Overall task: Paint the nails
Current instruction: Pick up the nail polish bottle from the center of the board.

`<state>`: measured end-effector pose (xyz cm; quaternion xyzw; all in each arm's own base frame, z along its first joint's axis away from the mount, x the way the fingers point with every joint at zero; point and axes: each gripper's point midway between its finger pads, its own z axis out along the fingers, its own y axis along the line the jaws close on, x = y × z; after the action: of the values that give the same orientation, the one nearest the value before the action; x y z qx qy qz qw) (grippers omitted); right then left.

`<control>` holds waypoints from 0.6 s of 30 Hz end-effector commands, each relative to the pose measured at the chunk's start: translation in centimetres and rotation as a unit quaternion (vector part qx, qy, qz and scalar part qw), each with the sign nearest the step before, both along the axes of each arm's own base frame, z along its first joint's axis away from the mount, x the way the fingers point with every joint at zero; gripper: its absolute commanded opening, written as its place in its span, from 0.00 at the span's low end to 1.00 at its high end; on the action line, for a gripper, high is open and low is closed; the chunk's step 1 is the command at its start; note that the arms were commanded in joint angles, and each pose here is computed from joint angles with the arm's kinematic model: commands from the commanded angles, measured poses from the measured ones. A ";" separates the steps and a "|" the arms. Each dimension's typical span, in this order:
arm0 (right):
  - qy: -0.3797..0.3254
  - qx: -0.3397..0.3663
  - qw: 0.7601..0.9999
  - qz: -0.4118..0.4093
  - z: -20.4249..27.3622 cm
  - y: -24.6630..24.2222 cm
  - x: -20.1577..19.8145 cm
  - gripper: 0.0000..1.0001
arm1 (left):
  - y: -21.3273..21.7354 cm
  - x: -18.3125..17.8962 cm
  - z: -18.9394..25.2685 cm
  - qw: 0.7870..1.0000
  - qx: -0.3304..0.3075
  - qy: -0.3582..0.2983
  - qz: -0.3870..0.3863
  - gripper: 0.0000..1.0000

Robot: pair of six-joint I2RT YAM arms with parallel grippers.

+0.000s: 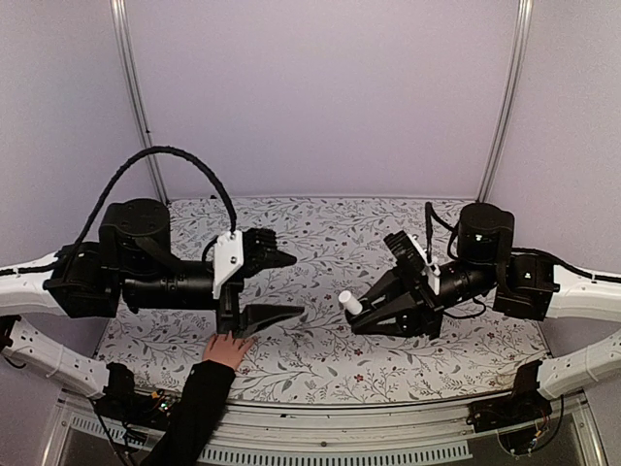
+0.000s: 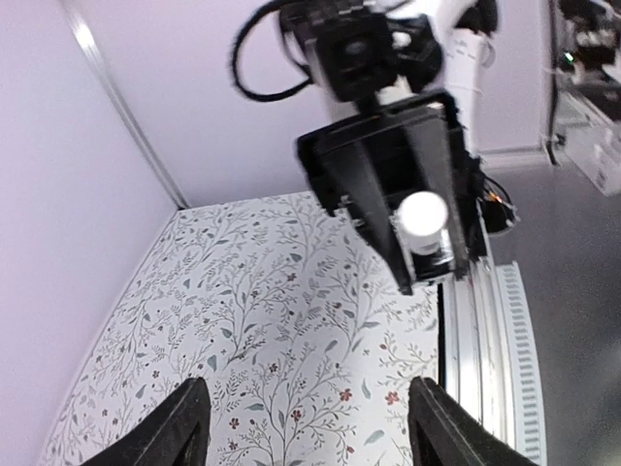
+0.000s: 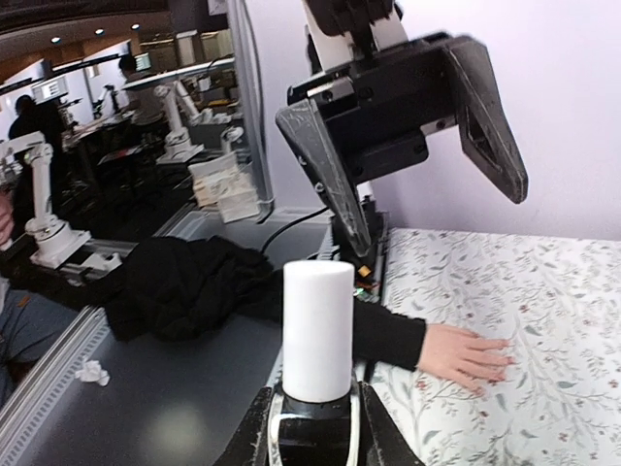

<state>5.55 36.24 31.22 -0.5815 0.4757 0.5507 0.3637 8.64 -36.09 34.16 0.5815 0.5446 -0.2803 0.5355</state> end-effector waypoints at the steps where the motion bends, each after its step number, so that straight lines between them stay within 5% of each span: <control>1: -0.035 0.065 0.993 -0.092 2.9 -0.6 3.4 0.07 | 0.2 5.6 2.1 0.987 -0.104 0.072 0.098 0.74; 11: -0.037 0.120 0.967 -0.224 5.3 -3.0 7.4 0.03 | -0.7 13.9 1.2 0.935 -0.188 0.188 0.235 0.80; 18: -0.035 0.116 0.955 -0.271 4.9 -3.0 9.1 0.00 | -1.9 13.7 0.7 0.944 -0.179 0.179 0.212 0.81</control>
<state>12.89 33.50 35.46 -0.4423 0.5192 0.4785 0.5530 22.08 -37.69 32.12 0.3005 0.7103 -0.3239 0.5480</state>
